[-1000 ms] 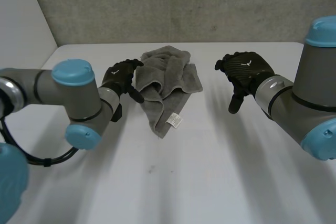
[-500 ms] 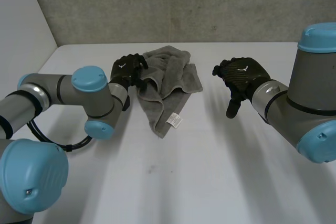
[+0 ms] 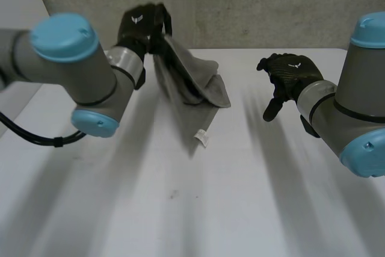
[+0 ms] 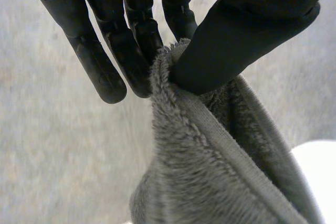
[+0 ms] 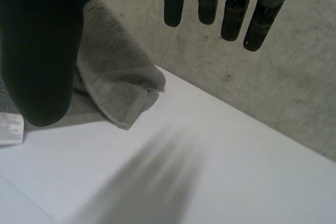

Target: Fold the laundry

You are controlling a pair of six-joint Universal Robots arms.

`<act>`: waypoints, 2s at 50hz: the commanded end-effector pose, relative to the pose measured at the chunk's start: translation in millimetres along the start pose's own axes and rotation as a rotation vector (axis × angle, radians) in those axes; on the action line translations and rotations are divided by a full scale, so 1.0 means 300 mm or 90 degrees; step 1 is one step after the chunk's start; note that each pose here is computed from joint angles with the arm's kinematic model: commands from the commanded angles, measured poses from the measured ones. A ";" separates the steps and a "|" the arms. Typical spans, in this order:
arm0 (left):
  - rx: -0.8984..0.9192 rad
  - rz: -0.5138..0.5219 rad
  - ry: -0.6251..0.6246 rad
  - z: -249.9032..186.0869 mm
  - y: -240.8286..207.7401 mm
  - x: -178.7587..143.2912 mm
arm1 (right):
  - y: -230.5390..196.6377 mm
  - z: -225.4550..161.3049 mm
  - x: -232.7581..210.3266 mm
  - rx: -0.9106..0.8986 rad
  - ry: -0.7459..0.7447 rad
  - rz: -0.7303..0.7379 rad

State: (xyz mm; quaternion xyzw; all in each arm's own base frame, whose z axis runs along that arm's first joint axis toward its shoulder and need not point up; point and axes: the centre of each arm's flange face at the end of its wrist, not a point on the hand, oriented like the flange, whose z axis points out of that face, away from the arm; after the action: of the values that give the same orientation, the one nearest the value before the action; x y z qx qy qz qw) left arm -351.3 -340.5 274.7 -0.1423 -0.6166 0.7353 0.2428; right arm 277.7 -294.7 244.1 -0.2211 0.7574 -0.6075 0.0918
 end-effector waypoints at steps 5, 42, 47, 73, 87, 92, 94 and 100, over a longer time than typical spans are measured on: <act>0.046 -0.011 0.058 -0.157 -0.241 0.143 | 0.160 0.021 -0.131 -0.057 -0.082 0.186; -0.087 0.059 0.034 -0.352 -0.232 0.188 | 0.098 0.070 -0.108 0.085 -0.002 0.326; -0.135 0.066 0.006 -0.363 -0.166 0.127 | -0.025 0.058 0.103 0.199 0.086 0.088; -0.090 0.062 0.010 -0.385 -0.256 0.137 | 0.263 -0.089 -0.143 -0.145 -0.122 0.270; -0.134 0.064 0.011 -0.421 -0.189 0.132 | 0.362 -0.016 -0.287 -0.125 -0.164 0.312; -0.132 0.065 0.015 -0.424 -0.193 0.139 | 0.375 0.025 -0.320 -0.124 -0.172 0.331; -0.131 0.064 0.015 -0.424 -0.195 0.139 | 0.380 0.029 -0.343 -0.123 -0.180 0.327; -0.120 0.062 0.018 -0.433 -0.218 0.143 | 0.390 0.070 -0.381 -0.104 -0.157 0.314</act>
State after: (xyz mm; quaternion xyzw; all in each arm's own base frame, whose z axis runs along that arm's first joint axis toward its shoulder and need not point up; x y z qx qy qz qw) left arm -310.5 -204.4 310.1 -0.2059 -0.6783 0.6774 0.1968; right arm 346.8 -238.3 118.9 -0.1109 0.8218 -0.4553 0.3240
